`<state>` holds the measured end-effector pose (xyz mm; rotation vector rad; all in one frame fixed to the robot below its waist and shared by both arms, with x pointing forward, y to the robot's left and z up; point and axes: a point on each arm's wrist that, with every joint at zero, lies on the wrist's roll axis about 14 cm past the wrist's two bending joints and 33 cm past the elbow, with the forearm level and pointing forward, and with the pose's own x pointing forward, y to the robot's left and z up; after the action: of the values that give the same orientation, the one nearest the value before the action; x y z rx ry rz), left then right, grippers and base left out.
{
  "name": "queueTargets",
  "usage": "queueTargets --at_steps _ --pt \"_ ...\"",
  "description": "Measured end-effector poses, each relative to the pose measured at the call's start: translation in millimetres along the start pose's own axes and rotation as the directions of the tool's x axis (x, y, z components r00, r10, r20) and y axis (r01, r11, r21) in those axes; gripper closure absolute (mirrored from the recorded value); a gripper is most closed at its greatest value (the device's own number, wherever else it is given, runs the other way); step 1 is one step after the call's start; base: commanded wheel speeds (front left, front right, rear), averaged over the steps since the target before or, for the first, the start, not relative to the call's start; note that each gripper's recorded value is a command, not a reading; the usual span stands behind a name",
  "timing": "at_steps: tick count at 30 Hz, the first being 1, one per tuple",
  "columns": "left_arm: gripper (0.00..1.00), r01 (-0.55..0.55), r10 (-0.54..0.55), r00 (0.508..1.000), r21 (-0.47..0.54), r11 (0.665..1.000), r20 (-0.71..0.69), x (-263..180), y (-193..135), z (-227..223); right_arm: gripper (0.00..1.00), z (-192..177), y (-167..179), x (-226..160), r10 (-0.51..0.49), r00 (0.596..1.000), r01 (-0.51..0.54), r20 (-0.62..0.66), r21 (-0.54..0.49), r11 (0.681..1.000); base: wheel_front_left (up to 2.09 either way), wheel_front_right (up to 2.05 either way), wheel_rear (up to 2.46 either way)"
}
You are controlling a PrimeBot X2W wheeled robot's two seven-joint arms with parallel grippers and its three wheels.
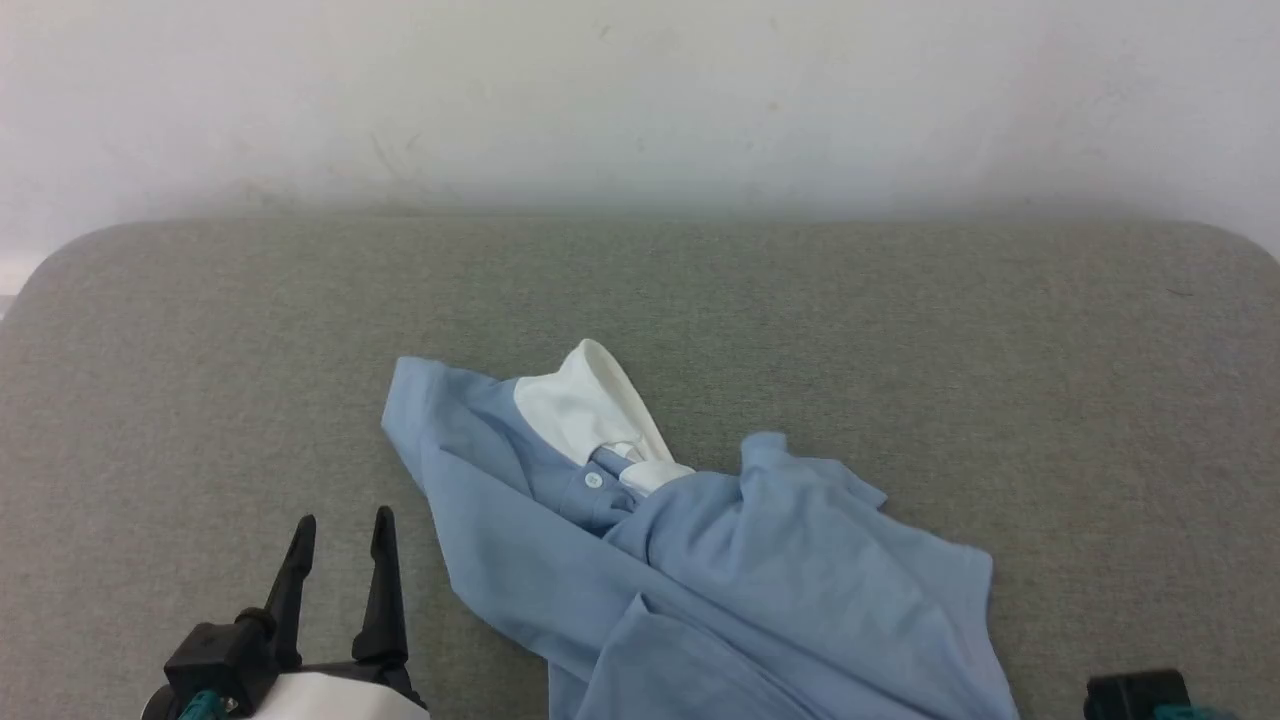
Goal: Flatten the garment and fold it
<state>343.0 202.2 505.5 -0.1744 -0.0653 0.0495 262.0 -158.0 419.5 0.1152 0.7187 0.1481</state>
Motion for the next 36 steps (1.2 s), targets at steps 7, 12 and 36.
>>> queueTargets --at_steps 7,12,36 --pt "0.0 0.016 -0.016 1.0 -0.009 1.0 -0.017 2.9 -5.6 -6.6 0.0 47.9 -0.9 -11.6 -0.003 0.984 0.003 0.176 -0.001 1.0 0.0 0.0 0.0" --pt "0.0 0.007 -0.007 1.0 -0.01 1.0 -0.014 1.0 -3.2 -6.2 0.0 95.7 7.1 5.9 0.031 0.95 -0.016 0.311 -0.051 0.999 0.0 0.0 0.0" --pt "0.0 -0.057 0.057 0.998 -0.024 0.998 -0.02 2.3 14.4 -10.7 1.0 114.4 95.7 118.0 0.362 0.93 -0.367 -0.063 -0.155 0.917 0.0 0.0 0.0"
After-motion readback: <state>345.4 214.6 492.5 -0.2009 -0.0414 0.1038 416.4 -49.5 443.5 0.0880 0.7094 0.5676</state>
